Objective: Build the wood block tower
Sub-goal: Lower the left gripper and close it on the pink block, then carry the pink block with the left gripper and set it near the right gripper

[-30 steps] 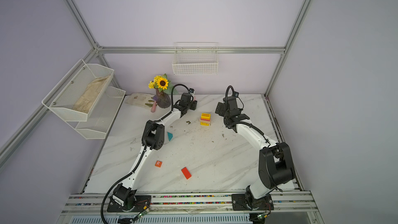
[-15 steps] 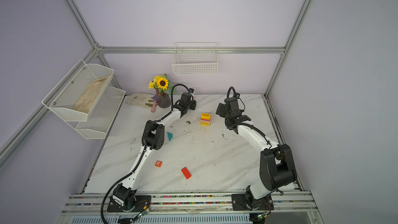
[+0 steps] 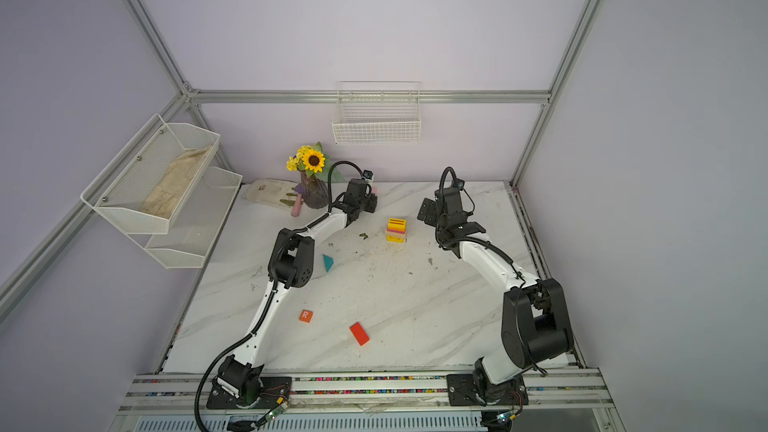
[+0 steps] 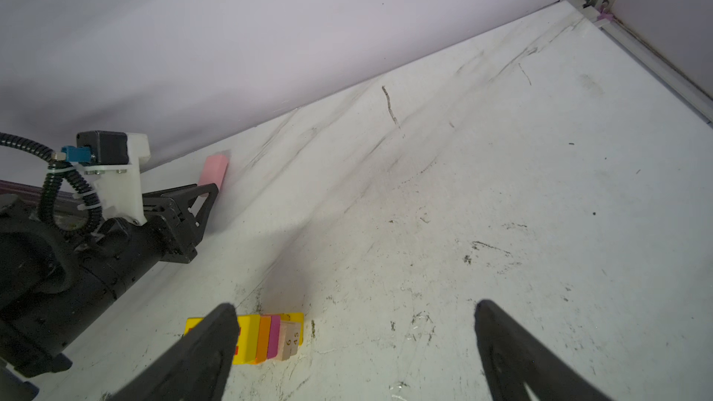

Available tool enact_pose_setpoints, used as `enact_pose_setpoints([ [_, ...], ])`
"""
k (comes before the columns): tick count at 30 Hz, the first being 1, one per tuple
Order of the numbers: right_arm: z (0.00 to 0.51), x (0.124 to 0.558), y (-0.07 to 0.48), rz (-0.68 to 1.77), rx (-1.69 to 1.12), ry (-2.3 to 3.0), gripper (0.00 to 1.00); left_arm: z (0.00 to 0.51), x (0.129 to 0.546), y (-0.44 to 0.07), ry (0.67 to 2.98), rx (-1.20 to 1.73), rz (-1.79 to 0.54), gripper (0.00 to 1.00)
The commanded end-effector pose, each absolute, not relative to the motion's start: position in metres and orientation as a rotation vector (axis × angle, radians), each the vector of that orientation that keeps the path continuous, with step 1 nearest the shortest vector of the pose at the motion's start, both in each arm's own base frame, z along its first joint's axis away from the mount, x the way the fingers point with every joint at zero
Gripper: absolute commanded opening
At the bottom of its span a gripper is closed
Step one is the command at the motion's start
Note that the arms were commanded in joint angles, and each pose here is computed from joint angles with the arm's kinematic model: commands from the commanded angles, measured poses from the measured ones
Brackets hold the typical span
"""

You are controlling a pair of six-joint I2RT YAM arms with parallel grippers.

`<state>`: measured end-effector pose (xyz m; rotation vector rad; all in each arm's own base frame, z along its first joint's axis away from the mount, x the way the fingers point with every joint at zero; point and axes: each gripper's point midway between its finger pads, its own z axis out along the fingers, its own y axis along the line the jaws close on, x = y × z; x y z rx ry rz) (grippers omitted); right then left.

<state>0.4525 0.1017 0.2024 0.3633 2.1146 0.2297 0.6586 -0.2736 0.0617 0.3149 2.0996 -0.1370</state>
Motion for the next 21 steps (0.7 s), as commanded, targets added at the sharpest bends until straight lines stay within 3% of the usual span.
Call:
enact_pose_setpoints([
  [1,0.211,0.454,0.100,0.249,0.371,2.089,0.97,0.119,0.641,-0.278,2.050,0.303,-0.219,0.16],
  [6,0.210,0.459,0.106,0.281,0.368,2.096,0.97,0.110,0.595,-0.258,2.147,0.255,-0.224,0.15],
  [15,0.211,0.465,0.121,0.365,0.352,2.120,0.97,0.071,0.475,-0.223,2.354,0.117,-0.264,0.14],
  [21,0.209,0.453,0.131,0.423,0.358,2.133,0.97,0.071,0.403,-0.227,2.350,0.218,-0.270,0.12],
])
